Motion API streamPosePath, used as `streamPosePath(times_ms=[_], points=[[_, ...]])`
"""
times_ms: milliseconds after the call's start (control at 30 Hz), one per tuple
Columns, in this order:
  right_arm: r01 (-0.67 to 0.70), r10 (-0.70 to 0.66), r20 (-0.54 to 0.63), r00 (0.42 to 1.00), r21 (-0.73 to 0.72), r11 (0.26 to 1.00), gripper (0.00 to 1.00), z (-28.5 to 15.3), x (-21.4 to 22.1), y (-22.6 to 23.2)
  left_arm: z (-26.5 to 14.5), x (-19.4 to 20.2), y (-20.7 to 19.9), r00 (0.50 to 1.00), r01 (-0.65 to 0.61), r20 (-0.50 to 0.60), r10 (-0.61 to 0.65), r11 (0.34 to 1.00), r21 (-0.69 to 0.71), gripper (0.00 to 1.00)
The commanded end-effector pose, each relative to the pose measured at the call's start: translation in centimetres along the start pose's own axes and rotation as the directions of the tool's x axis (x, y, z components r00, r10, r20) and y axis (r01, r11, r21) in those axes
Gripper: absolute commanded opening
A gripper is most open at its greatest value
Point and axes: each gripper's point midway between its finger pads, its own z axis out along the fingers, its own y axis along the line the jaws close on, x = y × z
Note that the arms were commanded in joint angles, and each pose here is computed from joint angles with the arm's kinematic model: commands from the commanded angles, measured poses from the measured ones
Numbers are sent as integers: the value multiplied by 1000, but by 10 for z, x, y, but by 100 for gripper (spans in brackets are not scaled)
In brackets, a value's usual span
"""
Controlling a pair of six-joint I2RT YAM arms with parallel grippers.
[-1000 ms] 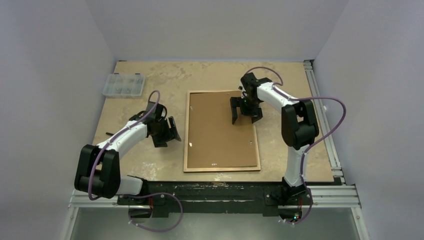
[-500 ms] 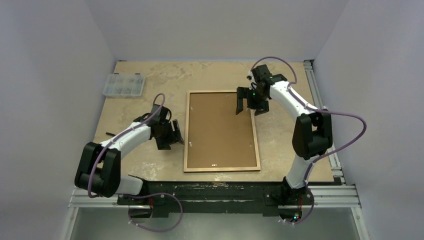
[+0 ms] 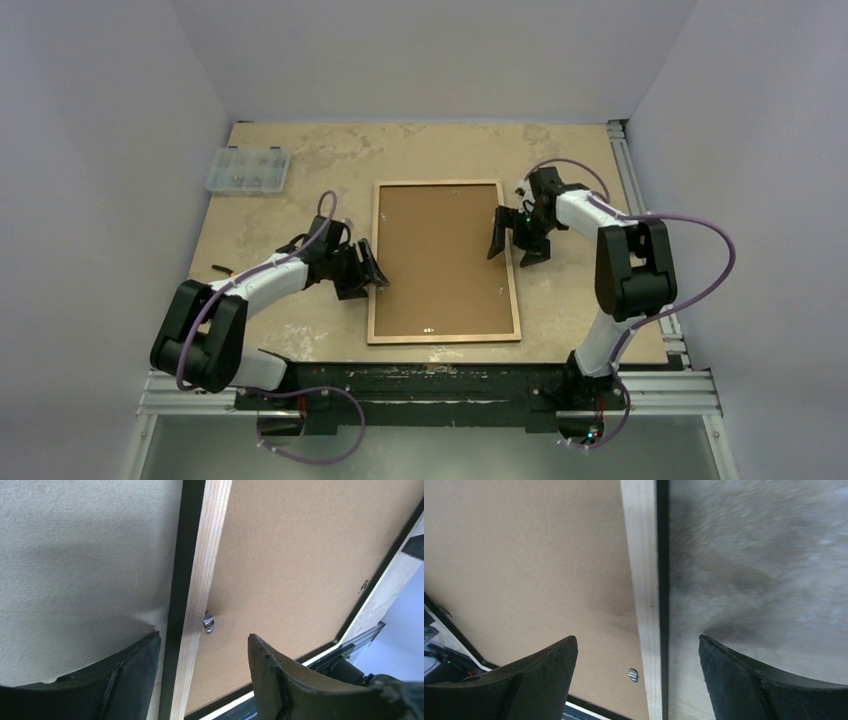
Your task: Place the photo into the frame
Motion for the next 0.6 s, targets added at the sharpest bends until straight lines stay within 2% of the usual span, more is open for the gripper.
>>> streamPosePath(times_ms=[0, 267, 367, 567], points=[[73, -73, -1, 997, -73, 995, 89, 11, 7, 28, 4, 16, 13, 1000, 25, -19, -25, 999, -33, 62], [147, -152, -53, 987, -95, 985, 81, 22, 38, 59, -15, 28, 16, 1000, -6, 5, 6, 997, -83, 57], [162, -167, -52, 985, -91, 983, 81, 17, 48, 59, -24, 31, 21, 1000, -14, 26, 17, 993, -116, 57], [172, -175, -32, 984, -82, 982, 83, 9, 51, 58, -35, 17, 31, 995, -19, 92, 39, 978, -207, 64]])
